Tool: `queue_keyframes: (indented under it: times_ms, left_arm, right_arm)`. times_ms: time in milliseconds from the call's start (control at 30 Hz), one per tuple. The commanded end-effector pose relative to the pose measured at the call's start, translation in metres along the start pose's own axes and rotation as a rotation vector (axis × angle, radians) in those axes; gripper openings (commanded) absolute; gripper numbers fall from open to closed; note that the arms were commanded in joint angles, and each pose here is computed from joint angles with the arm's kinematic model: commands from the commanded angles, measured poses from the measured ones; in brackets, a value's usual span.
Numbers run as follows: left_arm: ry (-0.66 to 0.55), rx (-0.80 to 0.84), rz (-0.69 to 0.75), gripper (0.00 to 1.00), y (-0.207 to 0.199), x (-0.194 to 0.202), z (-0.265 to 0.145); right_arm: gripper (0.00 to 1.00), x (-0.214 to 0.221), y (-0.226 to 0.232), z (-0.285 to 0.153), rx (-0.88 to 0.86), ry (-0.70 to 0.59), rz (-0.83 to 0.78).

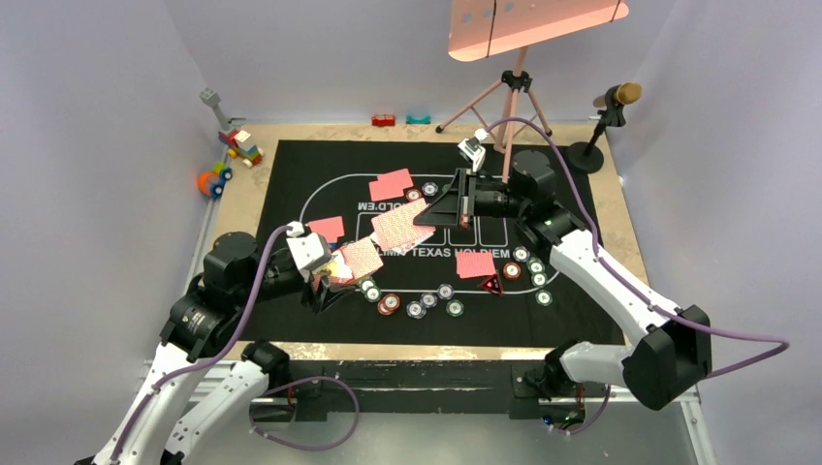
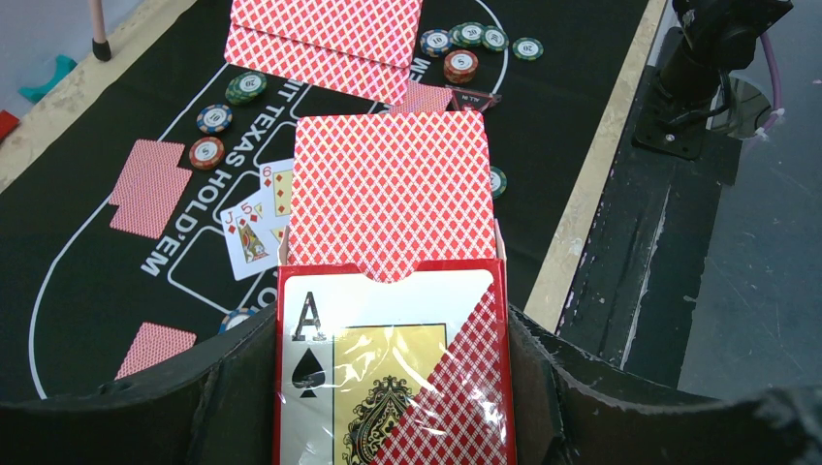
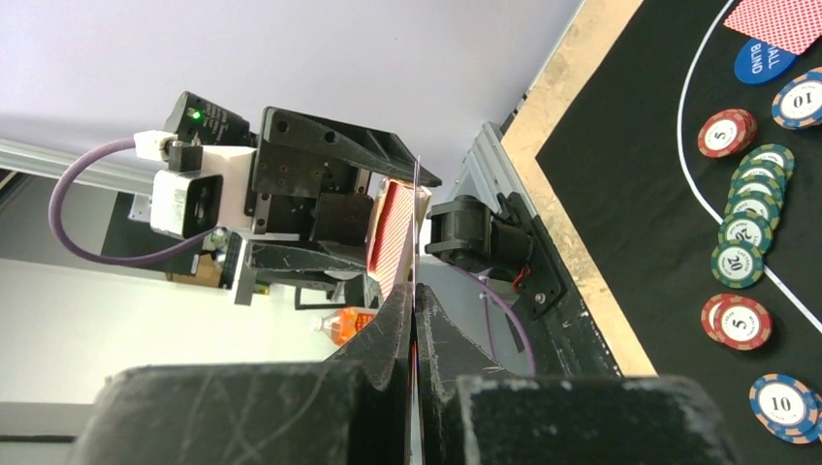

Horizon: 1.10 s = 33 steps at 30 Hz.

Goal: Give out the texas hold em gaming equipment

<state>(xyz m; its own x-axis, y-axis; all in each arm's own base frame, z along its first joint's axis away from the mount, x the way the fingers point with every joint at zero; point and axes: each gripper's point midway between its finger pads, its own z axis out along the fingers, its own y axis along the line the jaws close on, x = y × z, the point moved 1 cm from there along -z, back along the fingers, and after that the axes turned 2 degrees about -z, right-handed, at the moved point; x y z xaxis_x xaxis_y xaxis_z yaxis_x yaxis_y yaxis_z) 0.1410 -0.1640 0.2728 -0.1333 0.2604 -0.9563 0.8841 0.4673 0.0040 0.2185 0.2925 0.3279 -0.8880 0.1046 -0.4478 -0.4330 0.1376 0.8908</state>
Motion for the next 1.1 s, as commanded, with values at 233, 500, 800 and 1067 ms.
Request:
queue_keyframes:
  times_ms: [233, 500, 800, 1067]
  left_arm:
    - [-0.058, 0.004, 0.031, 0.00, 0.001, -0.017, -0.001]
    - [-0.077, 0.005, 0.038, 0.00, 0.003, -0.025, 0.002]
    - [-0.072, 0.018, 0.059, 0.00, 0.001, -0.026, 0.000]
    - [-0.072, 0.048, 0.075, 0.00, -0.003, -0.027, -0.001]
  right_arm:
    - [0.00, -0.003, 0.050, -0.010, -0.116, -0.012, -0.036]
    - [0.00, 0.023, 0.050, 0.018, -0.117, 0.087, 0.002]
    - [0.00, 0.028, 0.030, 0.025, 0.011, 0.105, 0.019]
    - [0.00, 0.027, 0.024, 0.030, 0.023, 0.126, 0.039]
